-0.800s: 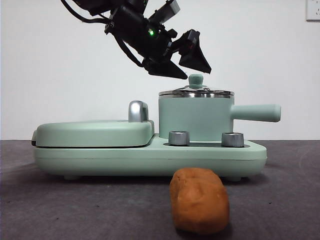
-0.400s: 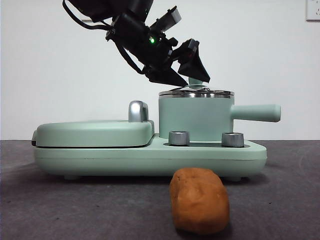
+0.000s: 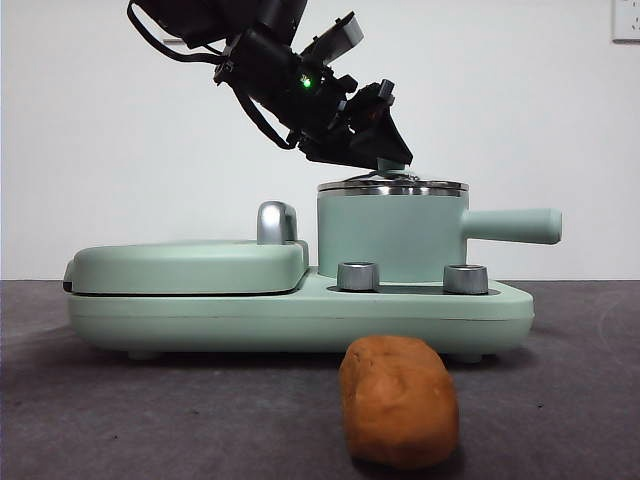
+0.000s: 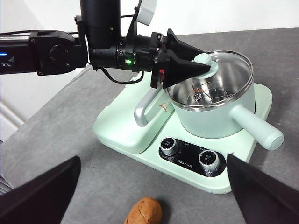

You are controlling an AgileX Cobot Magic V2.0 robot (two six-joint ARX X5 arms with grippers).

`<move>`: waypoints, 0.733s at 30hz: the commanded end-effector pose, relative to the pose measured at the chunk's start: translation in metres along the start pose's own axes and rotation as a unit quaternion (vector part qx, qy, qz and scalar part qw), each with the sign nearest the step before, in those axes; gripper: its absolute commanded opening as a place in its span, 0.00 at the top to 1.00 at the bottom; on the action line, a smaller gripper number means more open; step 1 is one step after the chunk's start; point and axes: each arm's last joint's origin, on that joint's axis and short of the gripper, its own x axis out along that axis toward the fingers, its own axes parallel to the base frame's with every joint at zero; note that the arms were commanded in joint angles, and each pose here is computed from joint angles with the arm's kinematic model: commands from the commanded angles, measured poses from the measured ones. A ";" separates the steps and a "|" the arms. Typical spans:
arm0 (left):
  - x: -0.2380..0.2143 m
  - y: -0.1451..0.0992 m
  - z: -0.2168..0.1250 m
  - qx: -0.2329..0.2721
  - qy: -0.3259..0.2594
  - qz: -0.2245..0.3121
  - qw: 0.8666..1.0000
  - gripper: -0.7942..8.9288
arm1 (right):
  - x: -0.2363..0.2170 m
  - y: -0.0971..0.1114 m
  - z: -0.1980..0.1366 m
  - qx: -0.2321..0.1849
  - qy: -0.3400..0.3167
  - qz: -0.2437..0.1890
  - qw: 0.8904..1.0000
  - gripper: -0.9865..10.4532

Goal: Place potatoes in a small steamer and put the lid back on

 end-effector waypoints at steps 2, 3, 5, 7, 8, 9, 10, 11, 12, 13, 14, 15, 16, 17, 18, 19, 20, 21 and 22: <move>0.007 -0.001 0.002 0.007 -0.006 -0.003 1.000 0.74 | -0.001 0.001 0.003 0.006 -0.003 0.001 1.000 0.48; 0.007 -0.001 0.001 0.007 -0.006 -0.003 1.000 0.77 | -0.001 0.001 0.003 0.007 -0.004 0.001 1.000 0.48; 0.007 -0.001 0.001 0.007 -0.006 -0.003 1.000 0.80 | -0.001 0.001 0.003 0.008 -0.003 0.001 1.000 0.48; 0.007 -0.001 0.001 0.007 -0.005 -0.003 1.000 0.80 | -0.001 0.001 0.003 0.007 -0.004 0.001 1.000 0.48; 0.007 -0.001 0.001 0.007 -0.005 -0.003 1.000 0.80 | -0.001 0.001 0.003 0.007 -0.004 0.001 1.000 0.48; 0.007 -0.001 0.001 0.007 -0.005 -0.003 1.000 0.80 | -0.001 0.001 0.003 0.007 -0.004 0.001 1.000 0.48; 0.007 -0.001 0.002 0.007 -0.006 -0.003 1.000 0.80 | -0.001 0.001 0.003 0.008 -0.004 0.000 1.000 0.48; 0.007 0.000 0.002 0.008 -0.007 -0.002 1.000 0.80 | -0.001 0.001 0.003 0.010 -0.004 0.000 1.000 0.48; 0.006 0.000 0.004 0.008 -0.010 -0.002 1.000 0.80 | -0.001 0.001 0.004 0.015 -0.004 0.000 1.000 0.48; 0.005 0.000 0.008 0.009 -0.013 -0.001 1.000 0.80 | -0.001 0.001 0.004 0.022 -0.005 0.001 1.000 0.48; 0.003 0.000 0.011 0.011 -0.018 0.000 1.000 0.80 | -0.001 0.001 0.004 0.029 -0.006 0.001 1.000 0.48; 0.000 0.000 0.016 0.012 -0.025 0.001 1.000 0.80 | -0.001 0.001 0.004 0.034 -0.006 0.002 0.999 0.48; -0.003 0.000 0.022 0.012 -0.032 0.003 0.999 0.80 | 0.000 0.001 0.005 0.042 -0.006 0.002 0.999 0.48; -0.006 0.000 0.027 0.011 -0.039 0.004 0.999 0.80 | 0.000 0.001 0.006 0.048 -0.005 0.002 0.999 0.48; -0.010 0.000 0.033 0.007 -0.046 0.006 0.999 0.80 | -0.001 0.002 0.007 0.056 -0.005 0.002 0.998 0.48; -0.013 0.001 0.039 0.000 -0.052 0.008 0.999 0.80 | 0.000 0.002 0.009 0.064 -0.003 0.003 0.998 0.48; -0.018 0.002 0.045 -0.005 -0.057 0.010 0.998 0.80 | 0.000 0.002 0.011 0.069 0.000 0.003 0.998 0.48; -0.021 0.002 0.049 -0.012 -0.061 0.011 0.998 0.80 | 0.000 0.003 0.013 0.075 0.006 0.003 0.997 0.48; -0.026 0.002 0.054 -0.013 -0.063 0.012 0.998 0.80 | 0.001 0.003 0.015 0.079 0.013 0.003 0.997 0.48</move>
